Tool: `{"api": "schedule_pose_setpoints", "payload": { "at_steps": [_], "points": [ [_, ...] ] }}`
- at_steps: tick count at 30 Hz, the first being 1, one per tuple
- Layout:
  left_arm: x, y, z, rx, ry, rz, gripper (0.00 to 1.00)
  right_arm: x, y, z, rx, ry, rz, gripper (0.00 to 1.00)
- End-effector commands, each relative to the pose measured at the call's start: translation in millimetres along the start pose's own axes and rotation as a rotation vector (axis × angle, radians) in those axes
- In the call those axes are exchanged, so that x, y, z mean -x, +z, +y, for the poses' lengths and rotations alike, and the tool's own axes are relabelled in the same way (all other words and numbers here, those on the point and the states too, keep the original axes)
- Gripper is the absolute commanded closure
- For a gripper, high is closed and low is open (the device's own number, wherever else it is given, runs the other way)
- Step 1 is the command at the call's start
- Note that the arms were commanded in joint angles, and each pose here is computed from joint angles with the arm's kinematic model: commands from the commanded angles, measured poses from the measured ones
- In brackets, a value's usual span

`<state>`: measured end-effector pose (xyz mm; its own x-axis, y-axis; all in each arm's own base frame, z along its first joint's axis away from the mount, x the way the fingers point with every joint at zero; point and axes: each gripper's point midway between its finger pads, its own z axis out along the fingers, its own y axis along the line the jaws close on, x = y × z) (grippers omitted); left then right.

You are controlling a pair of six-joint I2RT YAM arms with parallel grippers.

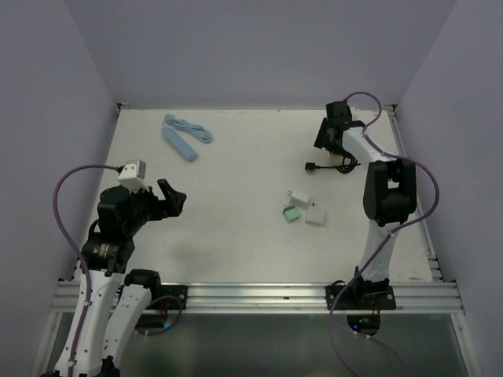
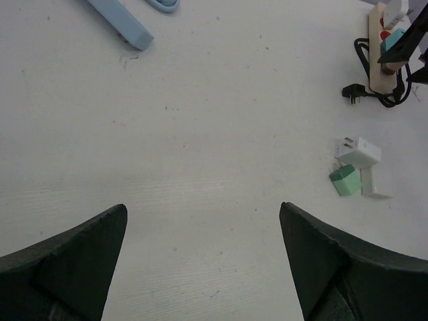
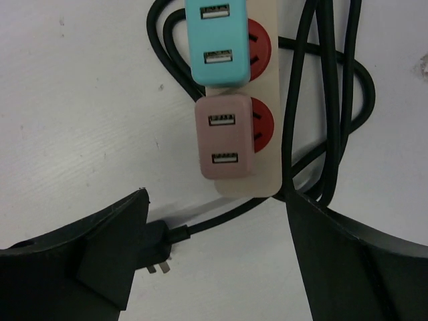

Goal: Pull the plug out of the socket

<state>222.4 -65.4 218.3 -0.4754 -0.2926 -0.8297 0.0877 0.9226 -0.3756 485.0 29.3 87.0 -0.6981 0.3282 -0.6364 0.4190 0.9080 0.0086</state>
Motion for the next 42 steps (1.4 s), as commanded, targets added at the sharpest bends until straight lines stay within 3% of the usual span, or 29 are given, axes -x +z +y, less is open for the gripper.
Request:
{"api": "schedule_pose_setpoints", "payload": {
  "at_steps": [1, 9, 16, 23, 25, 28, 30, 33, 42],
  "points": [
    [-7, 2, -7, -0.052, 0.021, 0.016, 0.01, 15, 13, -3, -0.029, -0.006, -0.007, 0.15],
    [-23, 9, -1, -0.045, 0.018, 0.053, 0.00, -5, 51, -4, -0.039, -0.005, 0.087, 0.23],
    [-24, 10, -1, -0.048, 0.020, 0.050, 0.01, -14, 61, -3, -0.018, 0.003, 0.115, 0.53],
    [-27, 13, 0, -0.049, 0.013, 0.054, 0.00, -17, 57, -13, -0.050, -0.034, 0.109, 0.57],
    [-27, 13, -1, -0.051, 0.011, 0.053, 0.00, -17, 55, -17, -0.062, -0.035, 0.105, 0.64],
    [-28, 14, -1, -0.051, 0.011, 0.053, 0.01, -18, 52, -20, -0.073, -0.032, 0.106, 0.53],
    [-28, 14, 0, -0.051, 0.011, 0.053, 0.00, -19, 51, -21, -0.067, -0.038, 0.105, 0.37],
    [-29, 14, -1, -0.054, 0.008, 0.054, 0.00, -19, 47, -24, -0.075, -0.049, 0.099, 0.24],
    [-28, 15, -1, -0.057, 0.008, 0.050, 0.00, -34, 53, -23, -0.053, -0.081, 0.143, 0.22]
  ]
}}
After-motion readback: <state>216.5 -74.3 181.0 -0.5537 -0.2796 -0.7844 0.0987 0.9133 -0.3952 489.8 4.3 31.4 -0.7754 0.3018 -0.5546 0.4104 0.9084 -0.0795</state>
